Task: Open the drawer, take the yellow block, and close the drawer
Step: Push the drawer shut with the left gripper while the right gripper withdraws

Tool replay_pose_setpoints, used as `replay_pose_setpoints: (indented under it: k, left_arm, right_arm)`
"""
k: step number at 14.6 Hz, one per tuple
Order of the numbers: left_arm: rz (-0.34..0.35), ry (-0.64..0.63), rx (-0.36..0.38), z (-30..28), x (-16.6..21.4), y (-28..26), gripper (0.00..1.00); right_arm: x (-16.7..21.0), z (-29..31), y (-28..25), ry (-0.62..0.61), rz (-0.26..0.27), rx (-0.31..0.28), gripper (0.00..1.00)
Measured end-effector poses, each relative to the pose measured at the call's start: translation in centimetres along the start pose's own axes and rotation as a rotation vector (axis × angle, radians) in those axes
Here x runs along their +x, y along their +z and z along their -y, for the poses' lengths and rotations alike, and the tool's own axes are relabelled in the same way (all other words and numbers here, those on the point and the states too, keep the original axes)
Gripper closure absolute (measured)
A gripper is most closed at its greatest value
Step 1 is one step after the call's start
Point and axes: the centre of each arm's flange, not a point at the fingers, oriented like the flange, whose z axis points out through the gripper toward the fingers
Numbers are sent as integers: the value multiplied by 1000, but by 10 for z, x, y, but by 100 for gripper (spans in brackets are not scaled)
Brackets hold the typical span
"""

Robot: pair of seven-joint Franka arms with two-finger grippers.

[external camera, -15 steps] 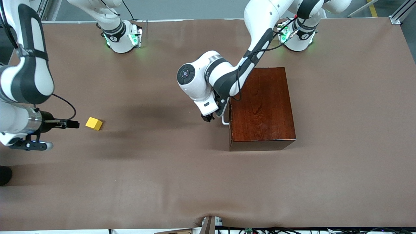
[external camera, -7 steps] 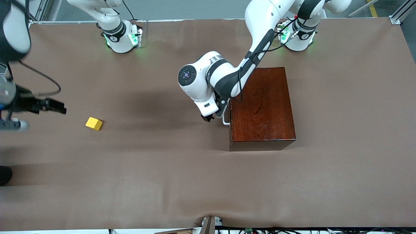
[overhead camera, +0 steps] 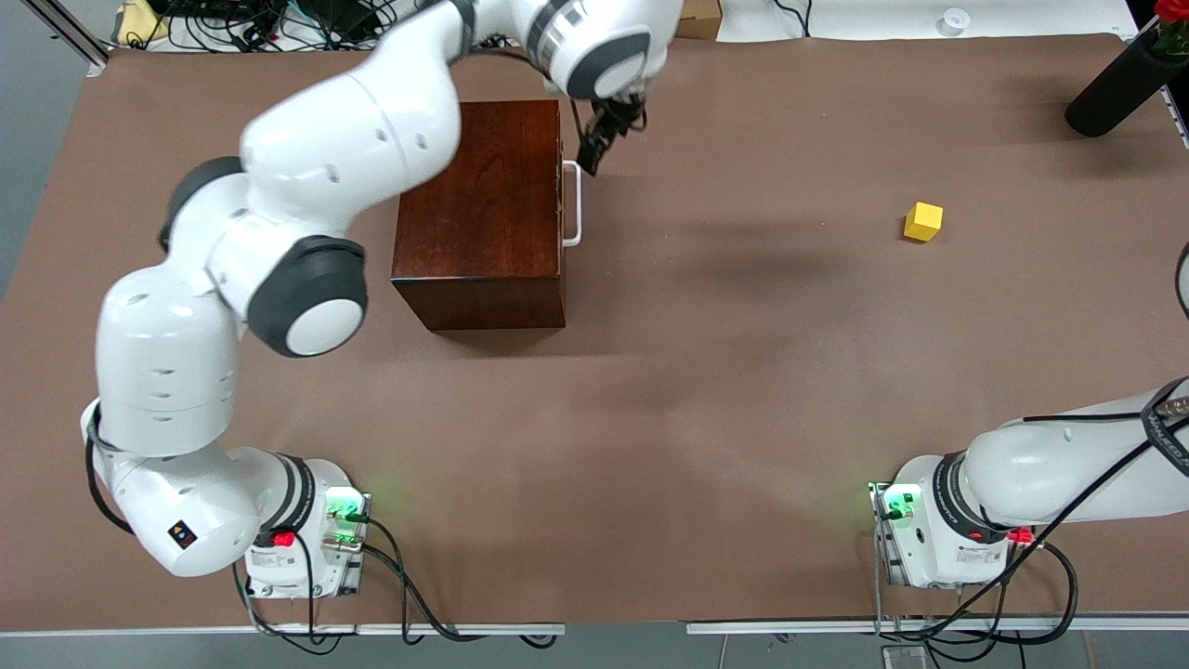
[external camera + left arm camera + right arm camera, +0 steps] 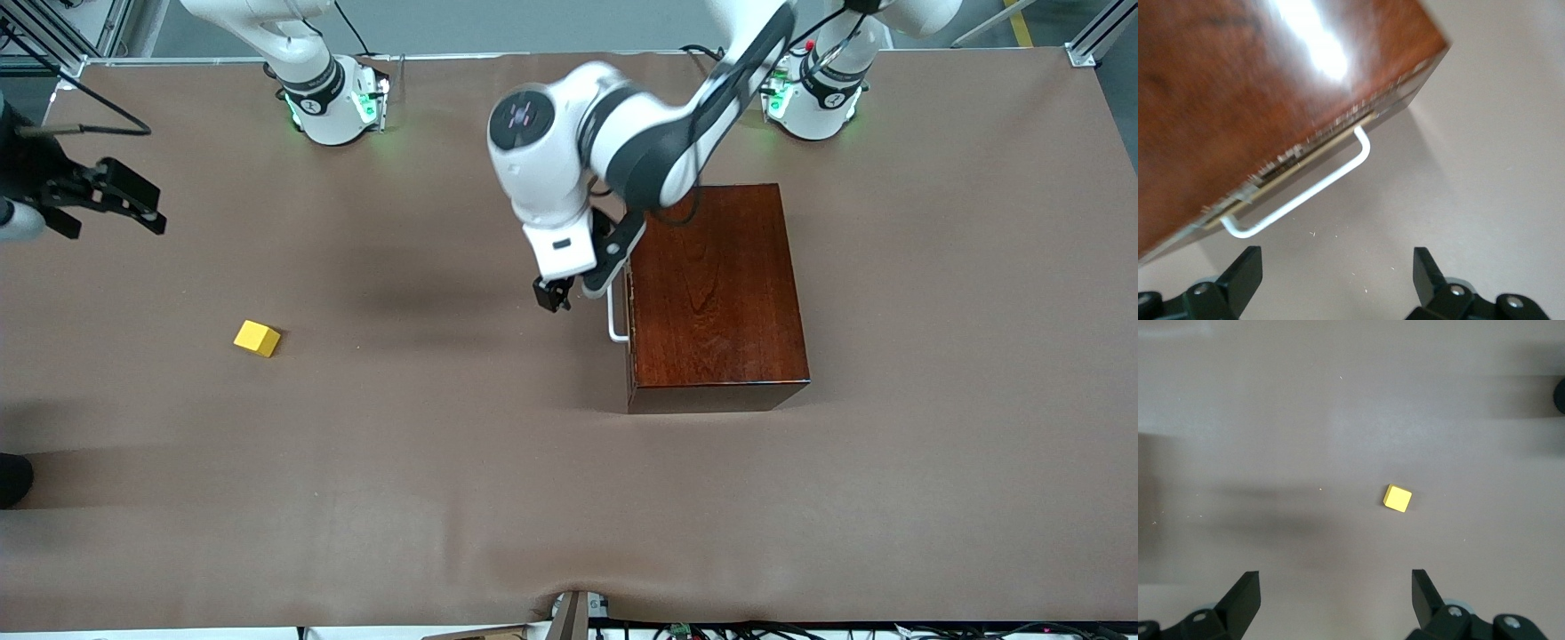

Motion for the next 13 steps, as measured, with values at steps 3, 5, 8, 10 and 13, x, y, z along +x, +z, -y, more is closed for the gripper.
replay_pose_setpoints:
  k: [3, 5, 8, 10, 13]
  left_arm:
    - [-10, 50, 12, 13, 44, -42, 0]
    - [-9, 94, 17, 21, 80, -66, 0]
    - [-6, 194, 15, 38, 137, -100, 0]
    - [-4, 285, 23, 53, 171, -110, 0]
    - [3, 423, 40, 83, 233, -117, 0]
  right_arm:
    - [-5, -2, 2, 3, 8, -1, 0]
    - [-9, -4, 8, 7, 21, -2, 0]
    - [-15, -11, 13, 7, 29, -2, 0]
    - [-16, -14, 14, -1, 30, -2, 0]
    - [-16, -34, 15, -44, 30, -1, 0]
